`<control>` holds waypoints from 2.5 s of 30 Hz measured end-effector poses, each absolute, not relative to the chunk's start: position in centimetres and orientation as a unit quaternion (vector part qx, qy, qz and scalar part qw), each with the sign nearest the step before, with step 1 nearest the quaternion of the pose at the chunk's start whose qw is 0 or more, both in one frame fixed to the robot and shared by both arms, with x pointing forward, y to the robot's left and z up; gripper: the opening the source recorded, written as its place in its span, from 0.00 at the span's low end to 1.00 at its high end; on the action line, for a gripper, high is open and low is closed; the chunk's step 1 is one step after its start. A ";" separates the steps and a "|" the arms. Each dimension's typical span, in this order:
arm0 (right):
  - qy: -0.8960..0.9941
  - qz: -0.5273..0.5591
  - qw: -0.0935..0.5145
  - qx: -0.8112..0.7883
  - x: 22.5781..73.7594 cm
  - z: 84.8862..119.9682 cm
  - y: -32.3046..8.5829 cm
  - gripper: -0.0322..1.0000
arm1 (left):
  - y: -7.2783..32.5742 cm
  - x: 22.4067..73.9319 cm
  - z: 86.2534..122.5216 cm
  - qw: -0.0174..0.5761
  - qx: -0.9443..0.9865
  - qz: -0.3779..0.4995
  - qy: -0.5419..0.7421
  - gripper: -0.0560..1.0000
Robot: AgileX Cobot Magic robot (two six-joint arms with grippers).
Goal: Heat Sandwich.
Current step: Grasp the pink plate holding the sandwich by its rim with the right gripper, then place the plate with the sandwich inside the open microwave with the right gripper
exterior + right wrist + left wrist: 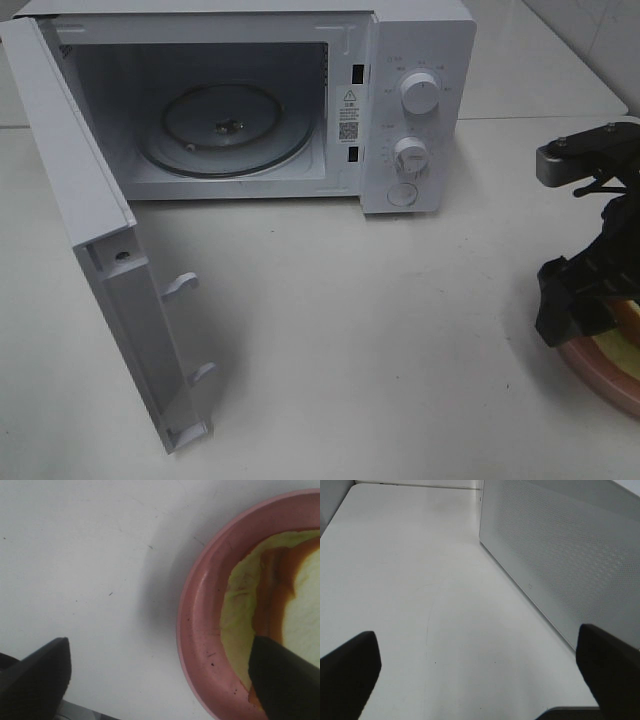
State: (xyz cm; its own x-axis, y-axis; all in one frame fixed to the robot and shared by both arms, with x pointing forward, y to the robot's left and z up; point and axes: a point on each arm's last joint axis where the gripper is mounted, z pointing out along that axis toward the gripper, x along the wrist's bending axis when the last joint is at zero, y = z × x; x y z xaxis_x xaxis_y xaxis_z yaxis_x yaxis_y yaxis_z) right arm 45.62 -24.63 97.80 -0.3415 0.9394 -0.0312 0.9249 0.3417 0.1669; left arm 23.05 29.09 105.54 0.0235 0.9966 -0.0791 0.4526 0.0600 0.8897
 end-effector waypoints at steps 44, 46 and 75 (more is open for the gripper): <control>0.795 -0.047 0.027 0.605 48.6 88.8 -24.7 0.72 | 29.1 23.0 105.5 0.398 0.594 0.342 0.610 0.99; 0.790 -0.049 0.030 0.610 48.6 88.8 -24.8 0.60 | 29.1 23.0 105.5 0.398 0.594 0.342 0.610 0.99; 0.793 -0.098 0.082 0.595 48.6 89.4 -24.0 0.06 | 29.1 23.0 105.5 0.398 0.594 0.342 0.610 0.99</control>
